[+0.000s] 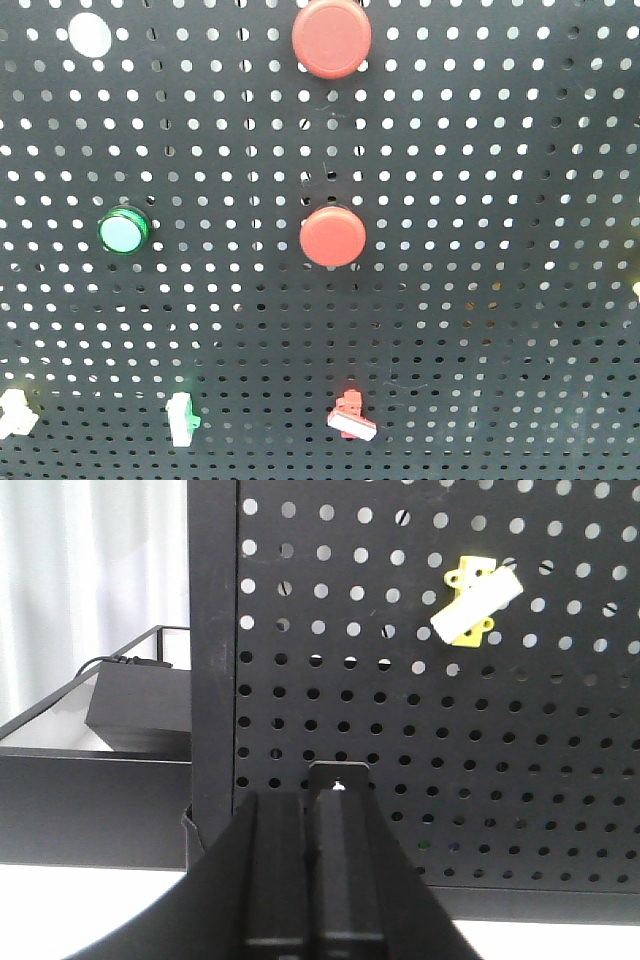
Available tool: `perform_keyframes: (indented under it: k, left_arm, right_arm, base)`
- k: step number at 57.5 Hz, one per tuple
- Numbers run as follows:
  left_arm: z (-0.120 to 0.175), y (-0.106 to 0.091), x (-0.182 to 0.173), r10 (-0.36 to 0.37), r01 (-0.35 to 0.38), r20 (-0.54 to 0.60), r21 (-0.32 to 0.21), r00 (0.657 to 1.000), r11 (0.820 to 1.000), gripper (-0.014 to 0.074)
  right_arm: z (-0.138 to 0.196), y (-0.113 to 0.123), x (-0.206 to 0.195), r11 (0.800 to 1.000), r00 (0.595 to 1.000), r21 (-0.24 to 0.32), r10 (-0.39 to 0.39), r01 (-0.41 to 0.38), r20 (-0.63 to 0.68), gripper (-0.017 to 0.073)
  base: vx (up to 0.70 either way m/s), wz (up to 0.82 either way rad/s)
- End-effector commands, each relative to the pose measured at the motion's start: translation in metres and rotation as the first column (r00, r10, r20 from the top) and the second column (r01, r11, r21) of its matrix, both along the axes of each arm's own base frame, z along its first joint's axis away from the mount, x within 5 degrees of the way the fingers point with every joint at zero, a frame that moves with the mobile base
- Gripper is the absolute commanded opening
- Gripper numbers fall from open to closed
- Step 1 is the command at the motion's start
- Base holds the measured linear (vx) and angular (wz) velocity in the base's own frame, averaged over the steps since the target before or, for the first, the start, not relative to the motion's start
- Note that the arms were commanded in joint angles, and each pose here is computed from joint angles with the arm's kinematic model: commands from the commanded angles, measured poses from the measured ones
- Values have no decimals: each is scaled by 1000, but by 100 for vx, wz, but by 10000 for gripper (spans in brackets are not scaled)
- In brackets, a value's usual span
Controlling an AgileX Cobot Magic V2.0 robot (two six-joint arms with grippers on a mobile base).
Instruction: Rotate knob clockwise with right arm
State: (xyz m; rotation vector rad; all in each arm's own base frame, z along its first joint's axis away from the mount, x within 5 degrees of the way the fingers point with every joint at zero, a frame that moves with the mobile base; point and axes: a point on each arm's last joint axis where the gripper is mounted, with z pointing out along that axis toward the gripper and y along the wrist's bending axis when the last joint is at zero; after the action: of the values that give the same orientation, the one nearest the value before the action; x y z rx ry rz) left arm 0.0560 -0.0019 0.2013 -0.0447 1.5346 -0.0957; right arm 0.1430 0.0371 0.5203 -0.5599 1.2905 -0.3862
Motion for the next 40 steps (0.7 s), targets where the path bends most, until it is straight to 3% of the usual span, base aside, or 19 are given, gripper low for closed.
perform_keyframes:
  k: [1,22,30,40]
  left_arm:
    - [3,1,0,11,-10,68,-20,998,1000,-6]
    - [3,1,0,11,-10,68,-20,998,1000,-6]
    - [3,1,0,11,-10,68,-20,998,1000,-6]
    - [3,1,0,11,-10,68,-20,998,1000,-6]
  right_arm:
    - [13,1,-1,1000,996,2,10,-10,86,235]
    - [9,5,9,1000,998,0,13,-13,61,225]
    - [8,4,9,999,999,31,12,-13,44,134]
    - [6,3,9,993,1000,120,14,-14,4,-15]
  base:
    - [0,0]
    - [0,0]
    - [0,0]
    - [0,0]
